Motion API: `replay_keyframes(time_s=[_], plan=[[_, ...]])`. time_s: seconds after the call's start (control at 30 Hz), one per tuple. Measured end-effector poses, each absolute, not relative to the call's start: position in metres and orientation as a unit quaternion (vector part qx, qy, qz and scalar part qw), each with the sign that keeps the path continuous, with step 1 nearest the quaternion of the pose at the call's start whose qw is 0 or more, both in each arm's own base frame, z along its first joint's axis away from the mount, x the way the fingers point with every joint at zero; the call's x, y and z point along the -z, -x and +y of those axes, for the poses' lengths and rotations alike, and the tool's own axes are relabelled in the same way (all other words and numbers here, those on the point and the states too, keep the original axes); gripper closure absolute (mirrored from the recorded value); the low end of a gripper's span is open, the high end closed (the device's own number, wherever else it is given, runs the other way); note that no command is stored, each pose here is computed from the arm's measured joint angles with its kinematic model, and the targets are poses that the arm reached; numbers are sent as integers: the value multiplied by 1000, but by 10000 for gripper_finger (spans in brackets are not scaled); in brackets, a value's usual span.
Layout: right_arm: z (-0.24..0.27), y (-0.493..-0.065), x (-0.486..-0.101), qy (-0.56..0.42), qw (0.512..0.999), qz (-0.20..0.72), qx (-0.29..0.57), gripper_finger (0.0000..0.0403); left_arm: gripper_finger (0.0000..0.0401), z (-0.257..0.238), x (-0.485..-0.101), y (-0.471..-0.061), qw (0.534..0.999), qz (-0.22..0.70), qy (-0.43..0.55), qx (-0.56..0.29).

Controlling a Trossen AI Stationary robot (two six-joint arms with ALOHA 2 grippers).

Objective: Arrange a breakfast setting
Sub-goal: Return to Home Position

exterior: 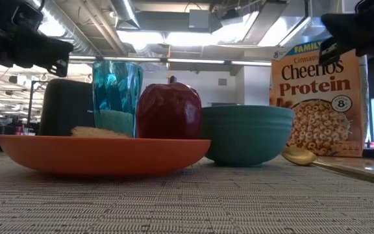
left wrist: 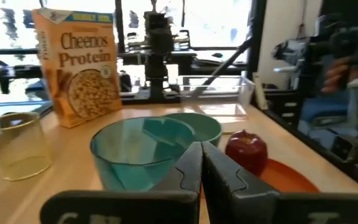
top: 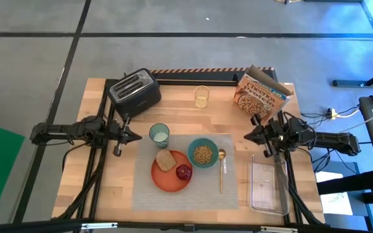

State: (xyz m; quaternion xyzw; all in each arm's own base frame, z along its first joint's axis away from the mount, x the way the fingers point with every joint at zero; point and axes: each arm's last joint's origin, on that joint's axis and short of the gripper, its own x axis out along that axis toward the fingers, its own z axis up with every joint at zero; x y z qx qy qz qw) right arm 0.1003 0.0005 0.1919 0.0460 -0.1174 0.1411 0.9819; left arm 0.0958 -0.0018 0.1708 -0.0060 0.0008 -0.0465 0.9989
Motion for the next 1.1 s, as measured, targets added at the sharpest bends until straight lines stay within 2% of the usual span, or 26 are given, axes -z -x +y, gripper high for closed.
replay_keyframes(time_s=[0.27, 0.63, 1.1], plan=[[-3, -101, -191, -42, 989, -119, -77, 402, 400, -1, -170, -96, 999, 4, 8, 42], [-3, -102, -186, -47, 992, -91, -74, 402, 400, -1, -170, -96, 999, 4, 8, 38], [-4, -104, -167, -64, 996, 7, -68, 402, 400, -1, -170, -96, 999, 4, 8, 38]])
